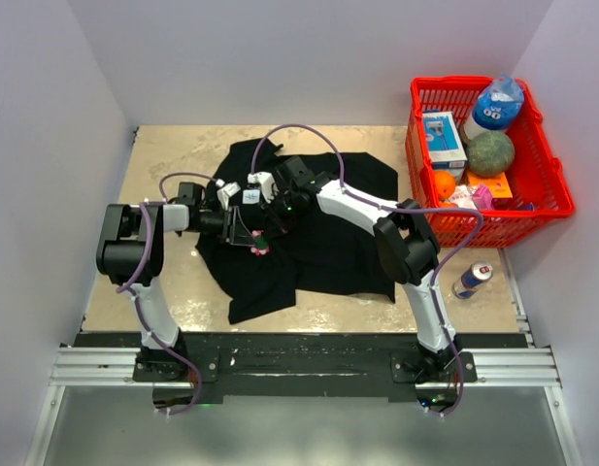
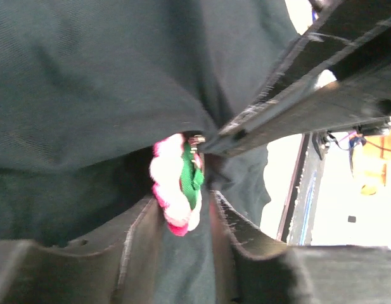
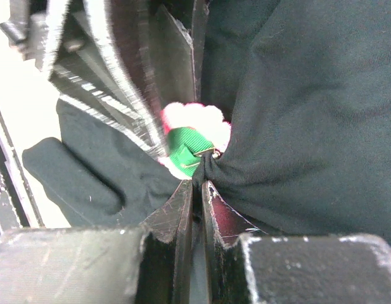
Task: Remove the brooch from the garment
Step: Remove the brooch from the clothes.
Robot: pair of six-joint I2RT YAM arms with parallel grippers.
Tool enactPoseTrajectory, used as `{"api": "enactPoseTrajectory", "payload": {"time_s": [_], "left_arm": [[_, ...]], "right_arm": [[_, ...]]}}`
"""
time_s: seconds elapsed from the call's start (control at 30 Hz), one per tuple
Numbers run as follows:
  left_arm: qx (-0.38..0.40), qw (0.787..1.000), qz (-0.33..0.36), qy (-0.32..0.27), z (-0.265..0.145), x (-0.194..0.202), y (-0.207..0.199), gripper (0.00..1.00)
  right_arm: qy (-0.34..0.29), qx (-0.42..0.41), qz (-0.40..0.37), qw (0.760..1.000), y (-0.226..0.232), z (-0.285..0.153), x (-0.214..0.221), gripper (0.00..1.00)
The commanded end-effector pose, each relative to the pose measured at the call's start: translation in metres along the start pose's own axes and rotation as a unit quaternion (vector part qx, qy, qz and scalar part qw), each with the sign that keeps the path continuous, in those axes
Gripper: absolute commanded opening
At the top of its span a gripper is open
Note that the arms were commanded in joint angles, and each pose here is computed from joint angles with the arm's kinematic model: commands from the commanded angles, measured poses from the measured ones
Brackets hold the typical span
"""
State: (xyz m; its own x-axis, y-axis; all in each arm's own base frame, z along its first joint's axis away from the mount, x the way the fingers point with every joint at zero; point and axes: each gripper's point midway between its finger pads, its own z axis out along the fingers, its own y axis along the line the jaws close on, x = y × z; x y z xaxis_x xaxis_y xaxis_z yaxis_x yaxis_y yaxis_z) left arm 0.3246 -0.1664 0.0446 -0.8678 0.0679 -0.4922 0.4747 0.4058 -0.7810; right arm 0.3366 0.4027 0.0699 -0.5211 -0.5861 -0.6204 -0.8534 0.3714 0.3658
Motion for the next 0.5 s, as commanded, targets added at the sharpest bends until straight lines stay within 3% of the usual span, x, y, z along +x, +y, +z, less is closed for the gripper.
{"api": "enactPoseTrajectory", "payload": {"time_s": [0.0, 0.17, 0.47], "left_arm": [[-0.011, 1.000, 0.000, 0.000, 0.006, -0.008, 0.010, 0.28], [0.017, 1.000, -0.003, 0.009, 0.020, -0.004, 0.005, 0.00], [0.046, 0.996, -0.008, -0.072, 0.005, -0.032, -0.027, 0.00]], "right_arm": [[-0.041, -0.006, -0.033, 0.999, 0.016, -0.019, -0.034, 0.00], [-0.033, -0.004, -0.028, 0.999, 0.015, -0.019, -0.027, 0.00], [-0.013, -0.002, -0.019, 1.000, 0.021, -0.025, -0.006, 0.00]]}}
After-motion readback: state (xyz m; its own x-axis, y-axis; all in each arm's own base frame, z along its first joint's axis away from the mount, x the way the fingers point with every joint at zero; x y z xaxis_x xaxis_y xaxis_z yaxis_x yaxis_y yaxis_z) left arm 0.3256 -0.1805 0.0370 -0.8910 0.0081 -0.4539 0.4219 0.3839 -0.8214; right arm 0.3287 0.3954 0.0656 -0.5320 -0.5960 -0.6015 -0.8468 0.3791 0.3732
